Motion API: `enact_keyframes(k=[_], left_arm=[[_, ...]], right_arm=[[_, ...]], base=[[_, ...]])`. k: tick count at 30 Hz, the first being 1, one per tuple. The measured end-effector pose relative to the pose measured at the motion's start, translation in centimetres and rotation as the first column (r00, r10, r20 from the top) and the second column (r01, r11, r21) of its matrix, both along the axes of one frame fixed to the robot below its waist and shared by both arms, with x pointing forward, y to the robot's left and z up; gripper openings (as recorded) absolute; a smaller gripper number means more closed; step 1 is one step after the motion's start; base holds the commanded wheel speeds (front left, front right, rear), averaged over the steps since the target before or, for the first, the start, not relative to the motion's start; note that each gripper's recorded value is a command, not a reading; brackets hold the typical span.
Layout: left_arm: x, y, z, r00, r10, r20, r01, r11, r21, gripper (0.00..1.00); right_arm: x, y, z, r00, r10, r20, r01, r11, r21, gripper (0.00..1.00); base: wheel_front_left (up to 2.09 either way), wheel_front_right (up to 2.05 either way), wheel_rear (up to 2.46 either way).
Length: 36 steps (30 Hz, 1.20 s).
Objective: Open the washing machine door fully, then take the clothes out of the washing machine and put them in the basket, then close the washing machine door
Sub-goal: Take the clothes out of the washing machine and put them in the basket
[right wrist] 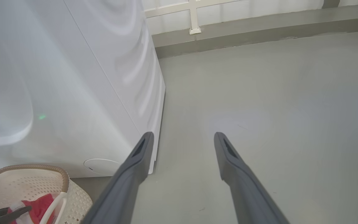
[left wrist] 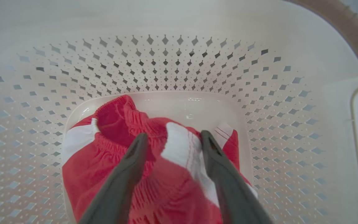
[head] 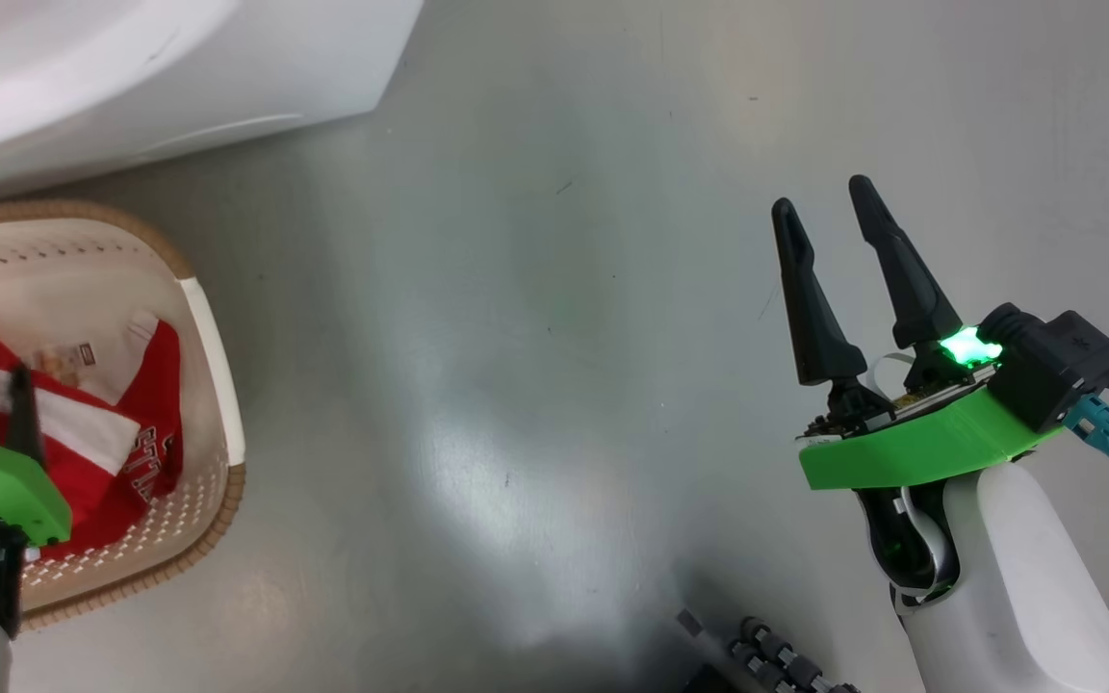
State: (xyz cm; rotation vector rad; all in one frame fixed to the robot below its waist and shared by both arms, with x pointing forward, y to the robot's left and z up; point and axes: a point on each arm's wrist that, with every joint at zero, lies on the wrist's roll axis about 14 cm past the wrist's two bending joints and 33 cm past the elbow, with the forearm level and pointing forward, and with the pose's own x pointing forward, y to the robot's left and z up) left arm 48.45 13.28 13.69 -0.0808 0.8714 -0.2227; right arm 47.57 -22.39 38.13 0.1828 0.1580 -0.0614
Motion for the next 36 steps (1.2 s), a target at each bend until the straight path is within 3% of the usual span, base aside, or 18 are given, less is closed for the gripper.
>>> enact_keyframes(k=[17, 36], left_arm=[[0.9, 0.7, 4.8, 0.987, 0.131, 0.089, -0.126, 0.99, -0.062, 1.0], [1.2, 0.7, 16.8, 0.917, 0.189, 0.352, -0.136, 0.976, -0.171, 1.0]], right_arm=[[-0.1, 0.4, 2.7, 0.998, 0.007, 0.058, -0.007, 1.0, 0.001, 1.0], [-3.1, 1.6, 6.8, 0.993, 0.033, 0.117, -0.03, 0.999, -0.026, 1.0]], base=[[0.0, 0.0, 0.0], [0.0, 0.0, 0.0]])
